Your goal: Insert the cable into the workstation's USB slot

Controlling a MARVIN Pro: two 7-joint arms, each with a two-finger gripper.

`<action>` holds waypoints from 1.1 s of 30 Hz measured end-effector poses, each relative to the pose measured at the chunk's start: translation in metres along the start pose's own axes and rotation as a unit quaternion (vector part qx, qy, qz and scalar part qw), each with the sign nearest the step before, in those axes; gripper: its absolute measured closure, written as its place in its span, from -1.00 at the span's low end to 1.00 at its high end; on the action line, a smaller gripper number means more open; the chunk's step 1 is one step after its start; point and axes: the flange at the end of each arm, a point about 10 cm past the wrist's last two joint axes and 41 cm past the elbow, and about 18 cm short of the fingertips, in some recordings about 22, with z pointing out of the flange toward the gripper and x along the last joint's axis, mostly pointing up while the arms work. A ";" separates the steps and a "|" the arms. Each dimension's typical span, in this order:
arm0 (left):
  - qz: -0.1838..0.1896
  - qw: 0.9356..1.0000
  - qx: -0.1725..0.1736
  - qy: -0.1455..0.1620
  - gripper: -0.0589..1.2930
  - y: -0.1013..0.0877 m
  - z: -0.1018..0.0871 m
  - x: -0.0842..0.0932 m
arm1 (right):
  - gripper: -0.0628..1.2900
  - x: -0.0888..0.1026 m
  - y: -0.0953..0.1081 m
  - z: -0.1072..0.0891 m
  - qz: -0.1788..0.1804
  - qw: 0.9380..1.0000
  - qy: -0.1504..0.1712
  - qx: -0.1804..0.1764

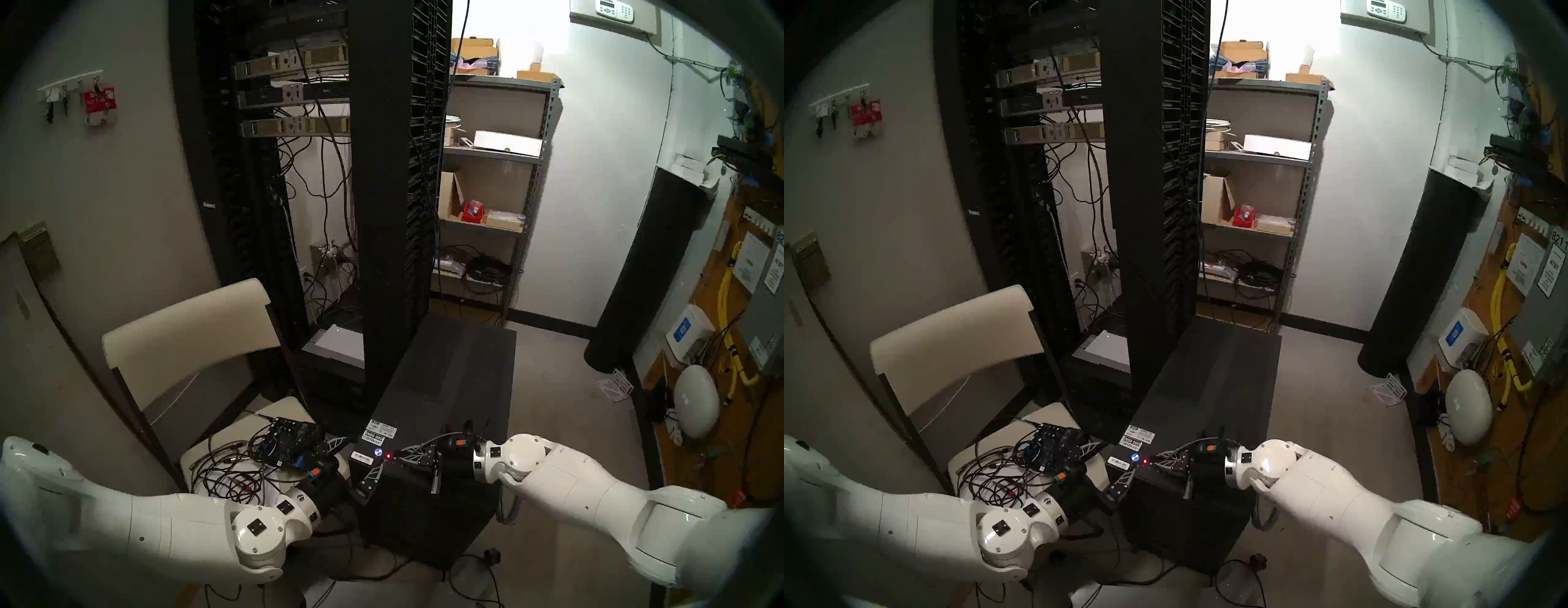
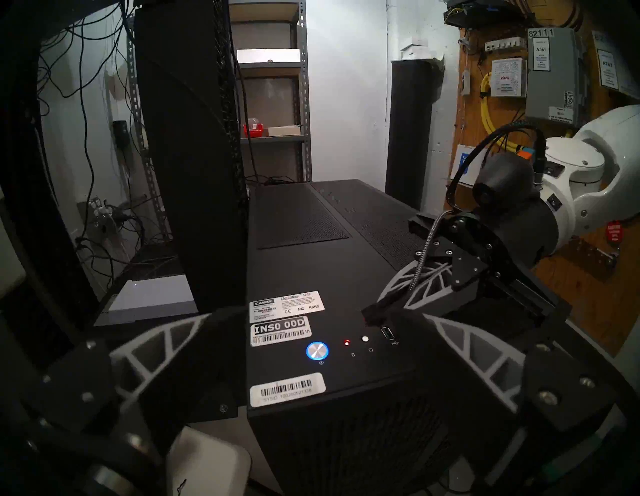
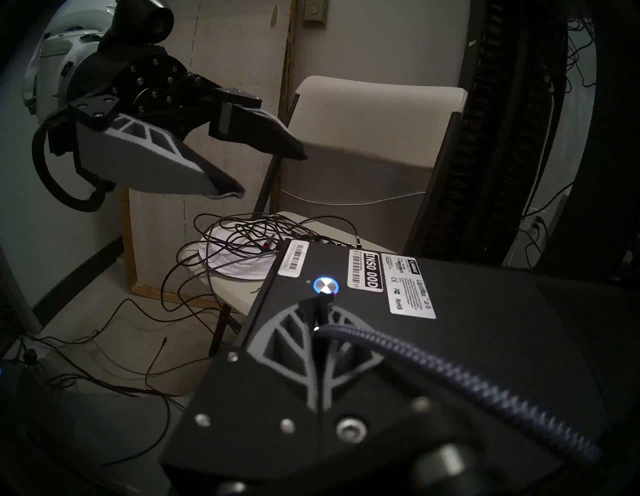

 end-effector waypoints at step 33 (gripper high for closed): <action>0.005 1.000 0.005 0.002 -0.83 -0.003 -0.002 0.000 | 0.94 -0.003 0.002 0.003 0.011 1.000 -0.016 0.010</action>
